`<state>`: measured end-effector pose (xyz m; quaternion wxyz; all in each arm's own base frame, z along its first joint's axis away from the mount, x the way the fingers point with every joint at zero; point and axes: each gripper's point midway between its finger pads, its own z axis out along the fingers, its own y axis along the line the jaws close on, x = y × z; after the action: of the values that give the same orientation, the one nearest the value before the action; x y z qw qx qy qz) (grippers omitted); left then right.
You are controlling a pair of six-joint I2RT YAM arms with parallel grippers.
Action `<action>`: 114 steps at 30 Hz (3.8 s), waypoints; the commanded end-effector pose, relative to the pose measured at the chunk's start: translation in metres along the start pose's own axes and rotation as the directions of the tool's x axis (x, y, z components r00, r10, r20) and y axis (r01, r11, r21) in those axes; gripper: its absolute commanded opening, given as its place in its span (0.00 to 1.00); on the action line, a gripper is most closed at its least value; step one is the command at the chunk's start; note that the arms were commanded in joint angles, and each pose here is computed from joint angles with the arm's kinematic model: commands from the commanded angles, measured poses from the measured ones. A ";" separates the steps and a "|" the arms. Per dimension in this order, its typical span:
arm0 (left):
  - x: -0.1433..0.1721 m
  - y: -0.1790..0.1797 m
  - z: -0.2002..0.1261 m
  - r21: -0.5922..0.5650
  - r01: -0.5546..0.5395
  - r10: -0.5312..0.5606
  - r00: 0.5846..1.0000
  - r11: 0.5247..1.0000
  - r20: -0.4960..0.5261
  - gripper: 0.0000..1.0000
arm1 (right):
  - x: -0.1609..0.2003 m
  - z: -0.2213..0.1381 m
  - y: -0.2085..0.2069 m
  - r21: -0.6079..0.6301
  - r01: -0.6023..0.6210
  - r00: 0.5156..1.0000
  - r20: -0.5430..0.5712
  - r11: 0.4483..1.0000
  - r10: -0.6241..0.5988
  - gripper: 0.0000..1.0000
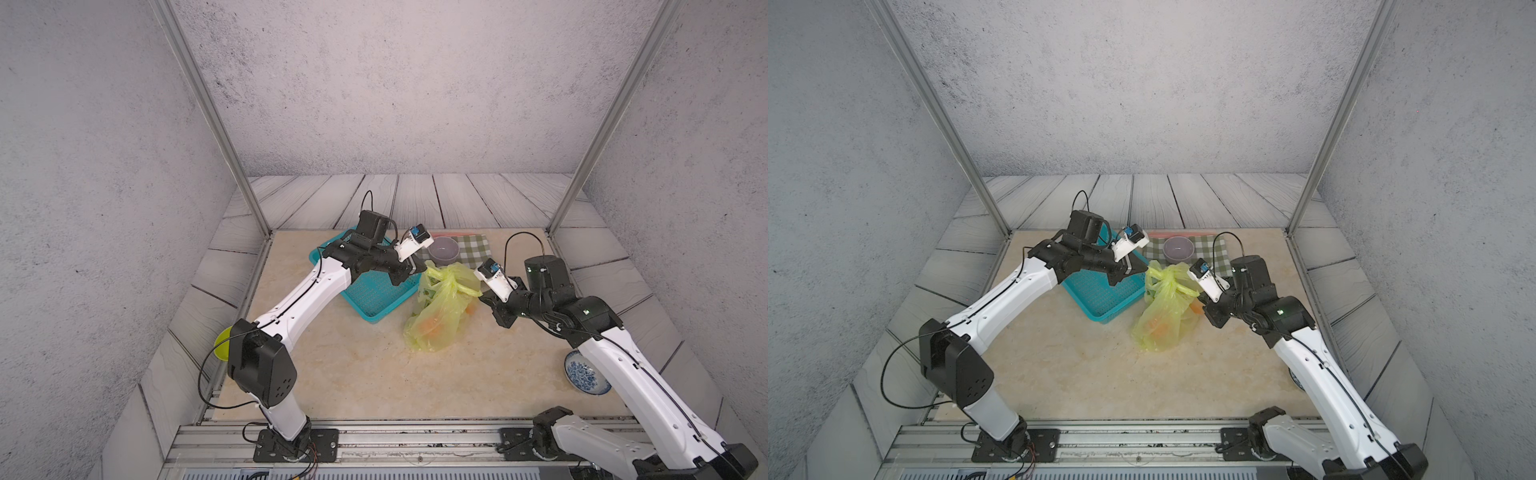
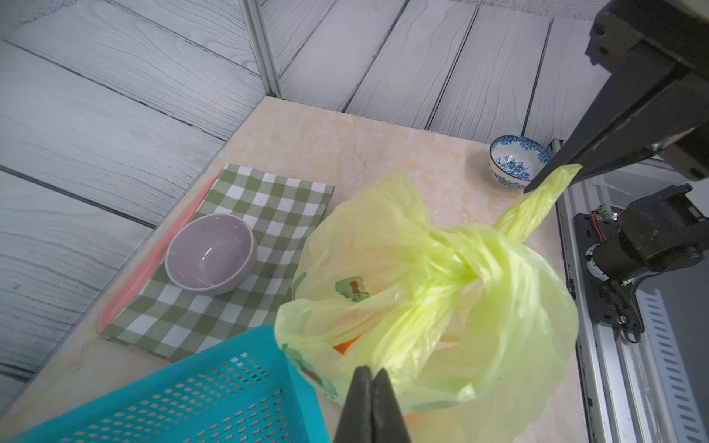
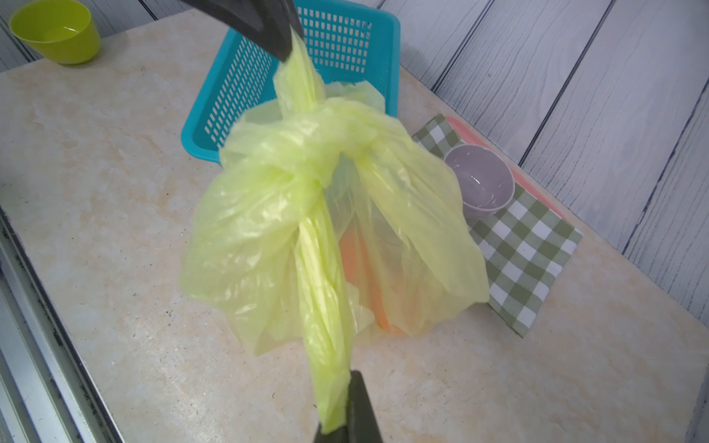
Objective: Place the oranges into plastic bags & tie knots
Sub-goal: Tie the plastic bag at the center of the board, then reset both arms
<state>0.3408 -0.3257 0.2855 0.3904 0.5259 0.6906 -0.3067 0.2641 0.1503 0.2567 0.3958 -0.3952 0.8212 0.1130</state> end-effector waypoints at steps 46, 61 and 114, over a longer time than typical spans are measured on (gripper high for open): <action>0.116 0.126 -0.052 -0.488 -0.019 -0.066 0.986 0.872 -0.156 0.00 | 0.226 -0.032 -0.087 0.533 -0.095 0.732 -0.534 0.841 0.422 0.00; 0.091 0.060 -0.029 -0.248 0.139 -0.143 0.990 0.959 0.002 0.19 | 0.153 -0.010 -0.051 0.195 -0.297 0.867 -0.356 0.935 0.350 0.47; 0.319 0.156 -0.181 -0.838 0.500 -0.321 0.848 0.217 0.423 1.00 | 0.166 0.089 -0.205 0.514 -0.660 0.749 0.397 0.548 0.530 0.99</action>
<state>0.3973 0.0248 0.0918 0.5269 -0.0341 0.8493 -0.0028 0.3859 -0.0343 0.0858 0.4775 0.0745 0.8754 -0.0105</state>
